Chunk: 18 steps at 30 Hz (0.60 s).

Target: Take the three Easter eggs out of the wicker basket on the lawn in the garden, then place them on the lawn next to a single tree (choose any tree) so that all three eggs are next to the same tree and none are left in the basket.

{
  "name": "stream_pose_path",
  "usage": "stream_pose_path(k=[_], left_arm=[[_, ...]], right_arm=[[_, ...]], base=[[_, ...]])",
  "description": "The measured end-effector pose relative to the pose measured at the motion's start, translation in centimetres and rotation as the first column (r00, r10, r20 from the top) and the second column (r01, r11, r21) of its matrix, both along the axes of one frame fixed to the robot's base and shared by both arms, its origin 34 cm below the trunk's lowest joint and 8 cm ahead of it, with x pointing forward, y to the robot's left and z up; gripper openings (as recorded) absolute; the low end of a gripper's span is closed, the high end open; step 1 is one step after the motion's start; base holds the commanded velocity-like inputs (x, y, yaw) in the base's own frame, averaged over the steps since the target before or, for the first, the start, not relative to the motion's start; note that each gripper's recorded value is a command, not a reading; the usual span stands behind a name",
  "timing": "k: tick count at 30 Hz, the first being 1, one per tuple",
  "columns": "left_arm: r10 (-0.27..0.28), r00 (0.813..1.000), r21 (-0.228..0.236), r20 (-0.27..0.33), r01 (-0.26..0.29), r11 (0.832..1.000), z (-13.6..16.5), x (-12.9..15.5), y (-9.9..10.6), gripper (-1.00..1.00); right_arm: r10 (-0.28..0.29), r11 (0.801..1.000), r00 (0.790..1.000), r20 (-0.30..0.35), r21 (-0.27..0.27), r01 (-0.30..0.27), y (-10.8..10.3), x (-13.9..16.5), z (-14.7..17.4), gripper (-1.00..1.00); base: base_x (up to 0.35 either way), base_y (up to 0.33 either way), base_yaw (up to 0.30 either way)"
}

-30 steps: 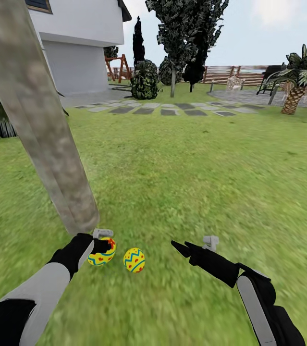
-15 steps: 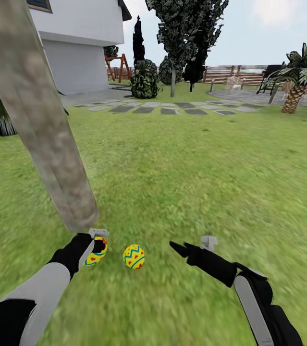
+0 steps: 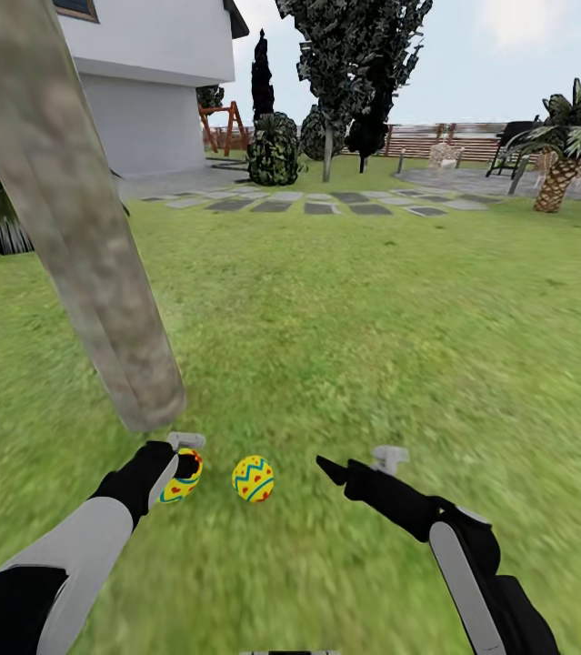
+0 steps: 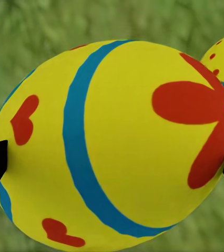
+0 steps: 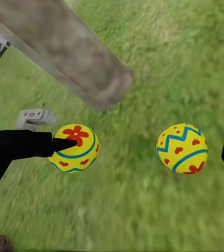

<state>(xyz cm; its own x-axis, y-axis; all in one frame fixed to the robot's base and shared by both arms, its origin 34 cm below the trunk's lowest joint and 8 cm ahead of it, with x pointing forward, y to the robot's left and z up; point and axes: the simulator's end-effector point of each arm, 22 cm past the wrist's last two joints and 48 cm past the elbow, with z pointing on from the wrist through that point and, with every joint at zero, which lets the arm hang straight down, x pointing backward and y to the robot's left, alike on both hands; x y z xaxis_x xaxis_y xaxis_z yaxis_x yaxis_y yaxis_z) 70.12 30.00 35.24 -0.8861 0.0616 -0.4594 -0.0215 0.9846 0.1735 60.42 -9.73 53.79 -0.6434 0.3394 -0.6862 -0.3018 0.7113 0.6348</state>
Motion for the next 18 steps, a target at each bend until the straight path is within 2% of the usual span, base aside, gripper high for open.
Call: stream_pose_path(k=[3,5,11,15,18], left_arm=[[0.000,1.000,-0.001,0.000,0.000,1.000,-0.7,-0.2,0.0,-1.00],[0.000,1.000,-0.002,0.000,0.000,1.000,-1.1,-0.3,0.0,-1.00],[-0.009,1.000,-0.018,-0.018,0.009,1.000,-2.7,-0.7,-0.5,-1.00],[-0.050,0.998,-0.099,-0.039,0.046,0.994,-4.0,-1.1,-2.3,-1.00],[-0.063,0.997,-0.133,-0.050,0.056,0.990,-4.8,-1.4,-3.1,-1.00]], right_arm=[[0.072,0.995,0.997,0.040,0.066,-0.075,1.4,-1.0,0.9,1.00],[0.093,0.992,0.995,0.048,0.084,-0.097,1.8,-1.4,0.8,1.00],[0.102,0.990,0.994,0.030,0.090,-0.104,1.8,-1.6,-0.5,1.00],[0.102,0.990,0.995,0.012,0.093,-0.102,1.7,-1.6,-1.4,1.00],[0.102,0.990,0.995,0.000,0.096,-0.101,1.7,-1.6,-2.1,1.00]], base=[[0.000,0.000,0.000],[0.000,0.000,0.000],[0.000,0.000,0.000],[0.000,0.000,0.000],[0.000,0.000,0.000]])
